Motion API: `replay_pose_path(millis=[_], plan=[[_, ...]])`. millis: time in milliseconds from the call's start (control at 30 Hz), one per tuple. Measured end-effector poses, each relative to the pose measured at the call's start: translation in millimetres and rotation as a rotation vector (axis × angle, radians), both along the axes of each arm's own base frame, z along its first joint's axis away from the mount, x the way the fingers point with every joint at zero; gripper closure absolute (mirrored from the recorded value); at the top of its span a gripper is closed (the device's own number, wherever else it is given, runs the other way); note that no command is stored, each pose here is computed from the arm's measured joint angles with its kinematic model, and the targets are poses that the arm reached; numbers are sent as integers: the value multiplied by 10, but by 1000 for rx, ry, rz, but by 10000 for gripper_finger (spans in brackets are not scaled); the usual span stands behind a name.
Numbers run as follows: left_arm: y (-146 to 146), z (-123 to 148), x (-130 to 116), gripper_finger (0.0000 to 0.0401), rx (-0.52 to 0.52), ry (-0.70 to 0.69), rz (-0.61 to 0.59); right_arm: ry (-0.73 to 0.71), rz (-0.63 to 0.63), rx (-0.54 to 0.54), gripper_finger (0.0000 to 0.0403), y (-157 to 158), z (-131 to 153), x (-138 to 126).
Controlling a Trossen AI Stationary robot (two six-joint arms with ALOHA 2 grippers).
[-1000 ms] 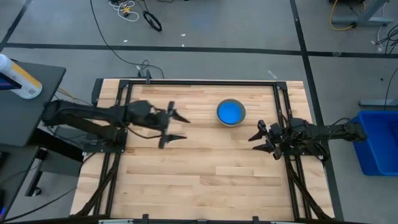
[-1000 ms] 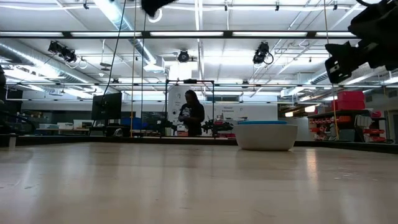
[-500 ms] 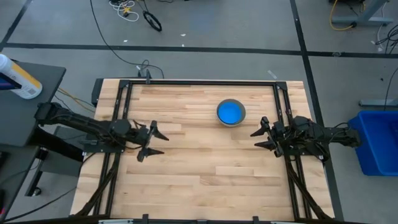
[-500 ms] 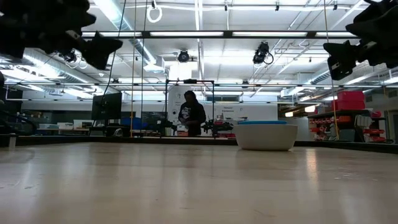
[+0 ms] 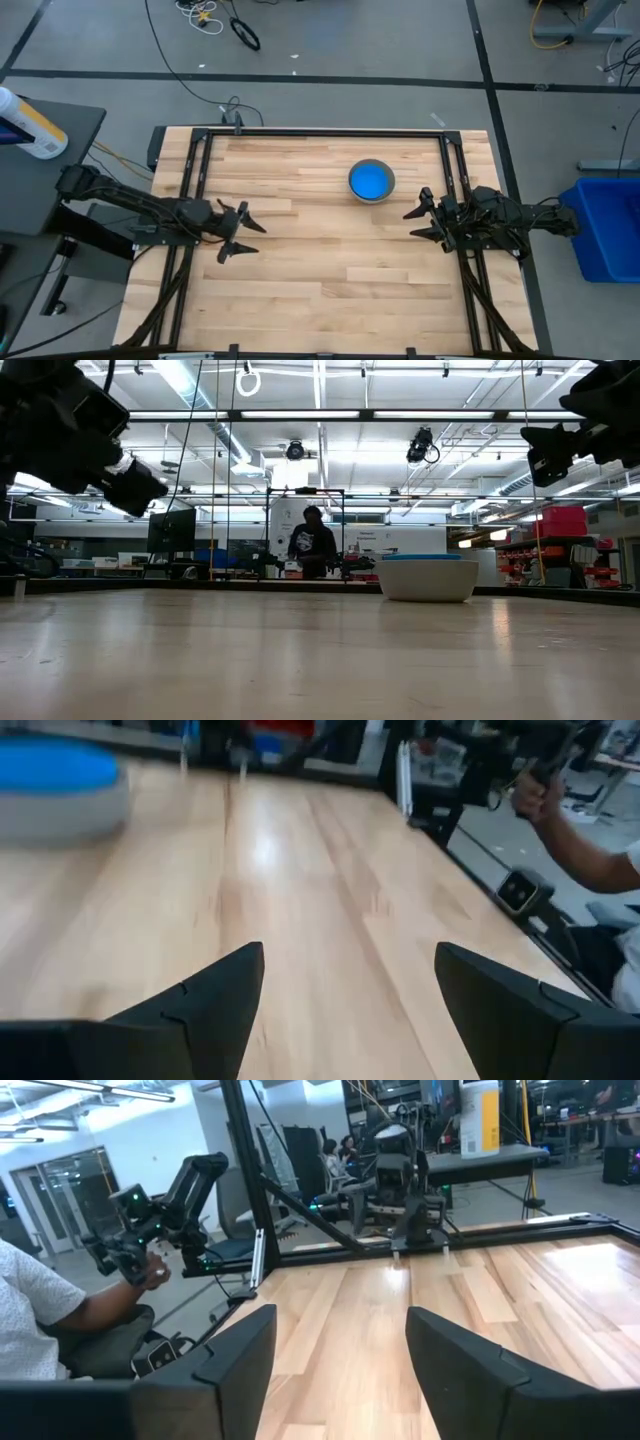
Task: Nest bowls inside each other
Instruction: Return to Home Position
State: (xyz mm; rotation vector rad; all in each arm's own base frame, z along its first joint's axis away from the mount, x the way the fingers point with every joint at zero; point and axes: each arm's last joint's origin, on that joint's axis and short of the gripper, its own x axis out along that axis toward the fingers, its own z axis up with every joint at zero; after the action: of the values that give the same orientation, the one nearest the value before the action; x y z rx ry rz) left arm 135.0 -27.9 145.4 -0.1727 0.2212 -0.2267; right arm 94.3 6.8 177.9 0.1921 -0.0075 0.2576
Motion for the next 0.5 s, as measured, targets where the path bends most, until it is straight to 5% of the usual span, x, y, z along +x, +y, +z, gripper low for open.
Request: replay_pose_path(millis=[233, 500], plan=[[-8, -66, -18, 97, -143, 111, 0, -2, 0, -8, 160, 0, 0, 0], [-55, 168, -59, 97, -105, -131, -189, -4, 0, -13, 148, 0, 0, 0]])
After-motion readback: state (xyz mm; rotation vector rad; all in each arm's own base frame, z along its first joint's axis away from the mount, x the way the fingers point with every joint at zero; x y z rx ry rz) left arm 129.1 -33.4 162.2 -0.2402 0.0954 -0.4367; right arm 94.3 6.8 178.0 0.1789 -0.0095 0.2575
